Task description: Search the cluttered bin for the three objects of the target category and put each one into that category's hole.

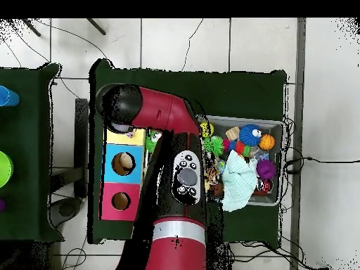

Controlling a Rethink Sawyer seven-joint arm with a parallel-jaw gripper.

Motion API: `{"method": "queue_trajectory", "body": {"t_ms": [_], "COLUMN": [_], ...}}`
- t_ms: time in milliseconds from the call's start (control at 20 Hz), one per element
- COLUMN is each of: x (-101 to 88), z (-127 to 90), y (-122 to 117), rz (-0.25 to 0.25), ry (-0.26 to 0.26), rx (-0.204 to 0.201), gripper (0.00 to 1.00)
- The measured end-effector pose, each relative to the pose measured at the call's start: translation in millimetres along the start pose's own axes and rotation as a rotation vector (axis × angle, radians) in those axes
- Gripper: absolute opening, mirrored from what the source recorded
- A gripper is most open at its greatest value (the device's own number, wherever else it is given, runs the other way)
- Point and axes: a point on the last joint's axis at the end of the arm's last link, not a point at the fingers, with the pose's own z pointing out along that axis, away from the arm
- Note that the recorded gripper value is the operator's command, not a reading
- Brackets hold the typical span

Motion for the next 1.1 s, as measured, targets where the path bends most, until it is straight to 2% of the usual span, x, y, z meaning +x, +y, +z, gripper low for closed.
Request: {"method": "queue_trajectory", "body": {"t_ms": [650, 800, 850, 1100], "x": [-3.8, -0.9, 3.8, 15.8], "z": [-5.3, -2.8, 1.1, 10.1], "y": [-5.0, -5.8, -6.6, -7.6], "rz": [0.008, 0.009, 0.010, 0.013], "ry": [-0.004, 0.018, 0.052, 0.139], "rx": [-0.002, 0.000, 0.003, 0.008], "gripper": [0.00, 0.00, 0.00, 0.00]}}
